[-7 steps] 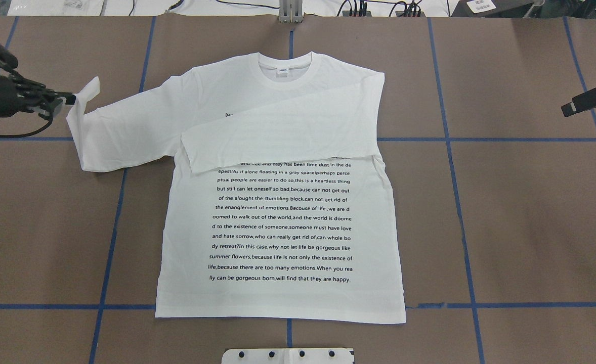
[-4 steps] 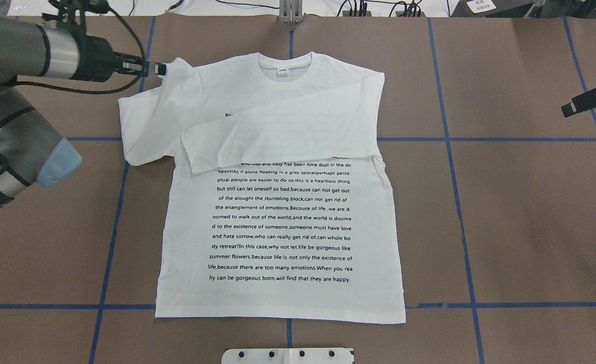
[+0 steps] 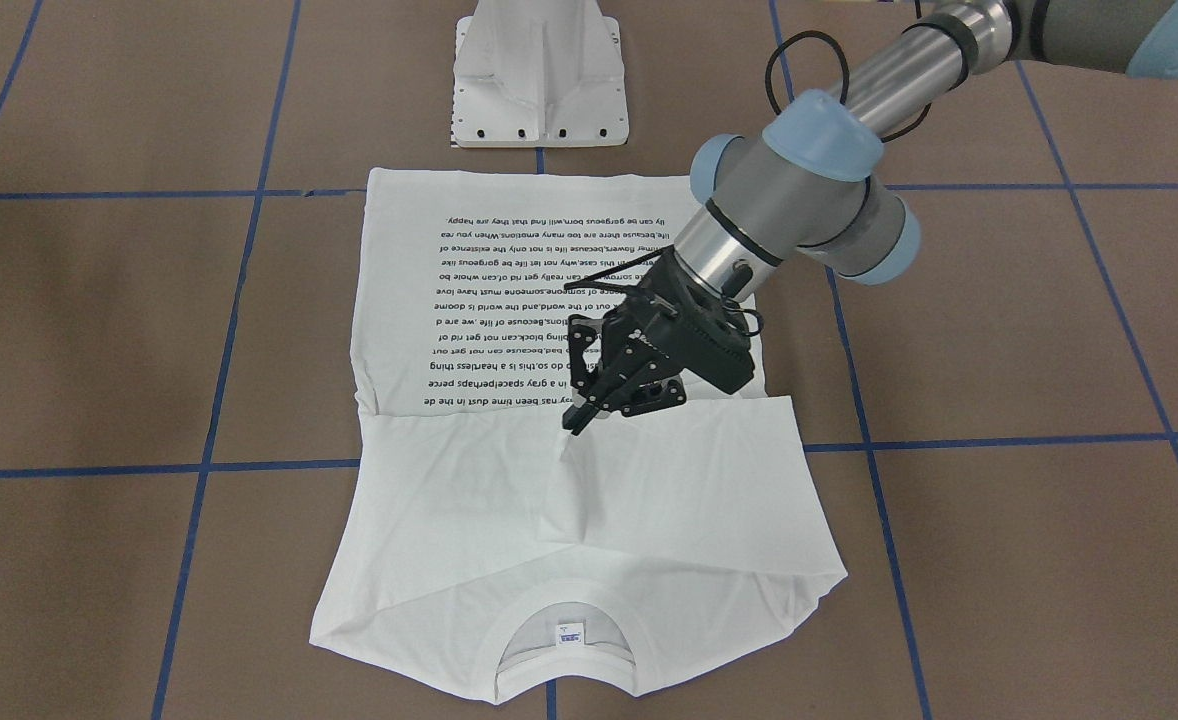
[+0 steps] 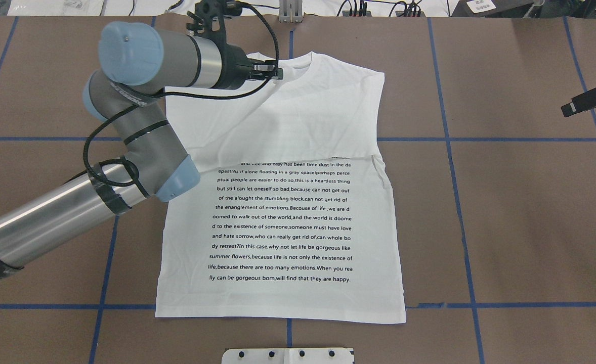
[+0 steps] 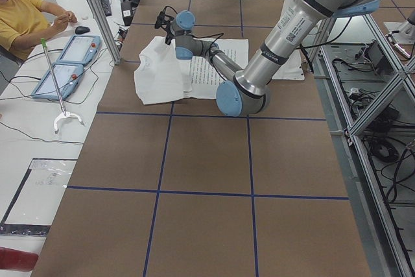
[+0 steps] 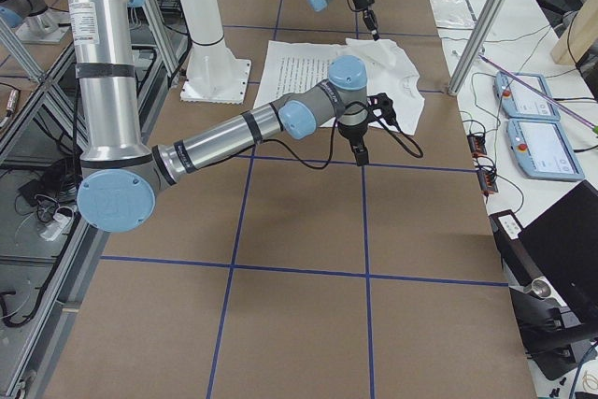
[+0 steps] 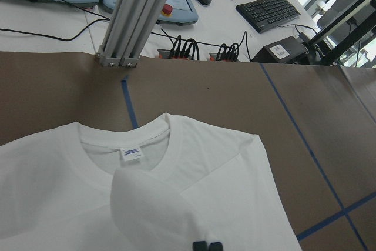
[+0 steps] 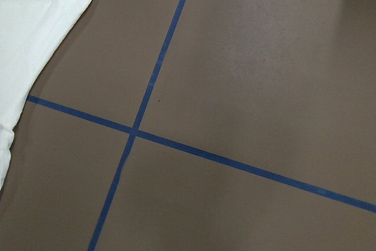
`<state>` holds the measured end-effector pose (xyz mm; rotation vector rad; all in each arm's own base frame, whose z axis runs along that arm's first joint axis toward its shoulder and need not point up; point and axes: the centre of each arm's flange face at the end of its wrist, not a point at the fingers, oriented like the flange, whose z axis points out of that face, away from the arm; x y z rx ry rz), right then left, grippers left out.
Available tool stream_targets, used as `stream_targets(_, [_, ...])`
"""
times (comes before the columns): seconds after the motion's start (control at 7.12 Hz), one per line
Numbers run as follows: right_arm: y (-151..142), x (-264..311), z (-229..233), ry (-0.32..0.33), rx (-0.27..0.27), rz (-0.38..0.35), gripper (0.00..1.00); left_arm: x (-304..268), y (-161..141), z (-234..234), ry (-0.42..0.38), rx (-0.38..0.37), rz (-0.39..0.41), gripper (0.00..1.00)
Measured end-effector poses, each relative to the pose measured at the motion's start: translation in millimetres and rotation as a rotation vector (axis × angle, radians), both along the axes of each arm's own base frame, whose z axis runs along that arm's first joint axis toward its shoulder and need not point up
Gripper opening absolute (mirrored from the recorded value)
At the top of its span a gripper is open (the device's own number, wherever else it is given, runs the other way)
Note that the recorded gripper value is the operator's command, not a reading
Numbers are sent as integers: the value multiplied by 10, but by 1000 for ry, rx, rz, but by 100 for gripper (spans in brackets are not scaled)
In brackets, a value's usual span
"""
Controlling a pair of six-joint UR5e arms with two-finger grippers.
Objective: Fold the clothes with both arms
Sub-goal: 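Fold the held sleeve across the chest with the left gripper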
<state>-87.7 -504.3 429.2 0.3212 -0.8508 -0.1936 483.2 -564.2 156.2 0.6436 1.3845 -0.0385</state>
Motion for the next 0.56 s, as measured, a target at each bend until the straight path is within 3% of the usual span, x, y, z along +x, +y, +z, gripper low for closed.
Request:
stream_targets(0.28, [-1, 1, 21, 3, -3, 1, 100, 725, 376, -166, -3, -2, 14, 0])
stream_targets(0.42, [-2, 1, 31, 4, -5, 1, 100, 1023, 513, -157, -19, -9, 15, 97])
stream_targets(0.56, [-4, 1, 39, 4, -7, 2, 100, 1241, 621, -143, -33, -15, 21, 100])
